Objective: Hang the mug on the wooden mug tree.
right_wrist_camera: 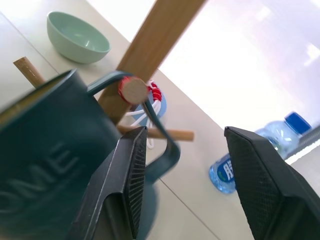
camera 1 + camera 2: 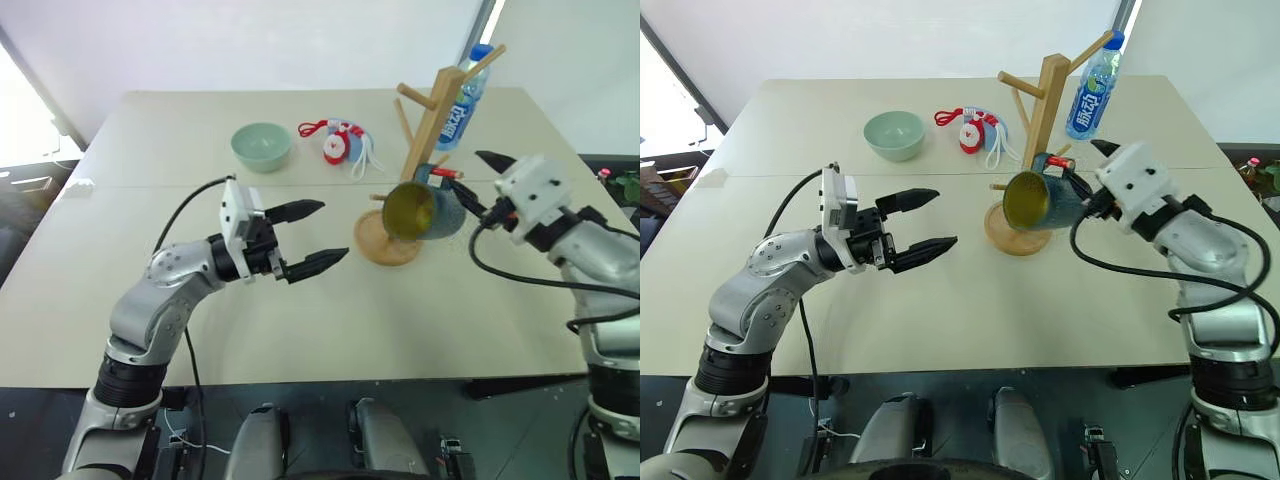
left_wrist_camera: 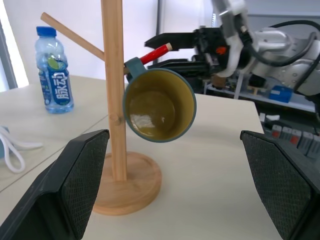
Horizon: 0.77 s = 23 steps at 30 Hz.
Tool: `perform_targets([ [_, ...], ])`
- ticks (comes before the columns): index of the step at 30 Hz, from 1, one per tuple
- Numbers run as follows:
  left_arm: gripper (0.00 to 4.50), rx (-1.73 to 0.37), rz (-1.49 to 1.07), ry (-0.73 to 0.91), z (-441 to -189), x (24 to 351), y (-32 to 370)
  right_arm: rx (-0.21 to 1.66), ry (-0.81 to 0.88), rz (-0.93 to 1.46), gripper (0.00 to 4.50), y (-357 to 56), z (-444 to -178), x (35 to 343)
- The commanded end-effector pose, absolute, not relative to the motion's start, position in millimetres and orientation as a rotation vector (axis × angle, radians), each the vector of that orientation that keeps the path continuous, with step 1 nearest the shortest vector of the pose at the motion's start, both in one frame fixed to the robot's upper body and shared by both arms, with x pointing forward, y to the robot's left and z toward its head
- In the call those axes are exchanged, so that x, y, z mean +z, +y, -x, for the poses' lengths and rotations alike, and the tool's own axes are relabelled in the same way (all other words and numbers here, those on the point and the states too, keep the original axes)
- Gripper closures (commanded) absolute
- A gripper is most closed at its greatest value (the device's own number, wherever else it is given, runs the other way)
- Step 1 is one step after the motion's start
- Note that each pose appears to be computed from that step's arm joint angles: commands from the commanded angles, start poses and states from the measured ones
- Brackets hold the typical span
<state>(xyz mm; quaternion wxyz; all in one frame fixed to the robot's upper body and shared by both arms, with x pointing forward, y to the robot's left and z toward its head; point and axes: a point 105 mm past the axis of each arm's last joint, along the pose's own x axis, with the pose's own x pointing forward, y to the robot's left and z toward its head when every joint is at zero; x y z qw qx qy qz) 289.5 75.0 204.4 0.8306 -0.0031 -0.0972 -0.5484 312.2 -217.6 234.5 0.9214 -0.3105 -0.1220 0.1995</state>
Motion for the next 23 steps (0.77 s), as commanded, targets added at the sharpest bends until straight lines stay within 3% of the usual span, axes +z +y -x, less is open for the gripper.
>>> perform_targets([
  [1, 0.0, -0.995, 0.021, -0.208, -307.4, 196.7, 97.5, 0.364, -0.314, 0.56, 2.02, -232.5, -296.6, 248.9],
  [7, 0.0, -0.674, 0.006, -0.116, -330.8, 147.7, 139.8, 0.298, -0.202, 0.313, 2.02, -259.9, -288.1, 199.8],
  [13, 0.0, -0.377, -0.045, -0.043, -332.7, 101.5, 185.8, 0.233, -0.113, 0.155, 2.02, -262.0, -293.9, 137.5],
  [23, 0.0, -0.331, -0.034, -0.046, -321.6, 97.6, 197.0, 0.258, -0.095, 0.108, 2.02, -259.3, -308.3, 116.6],
])
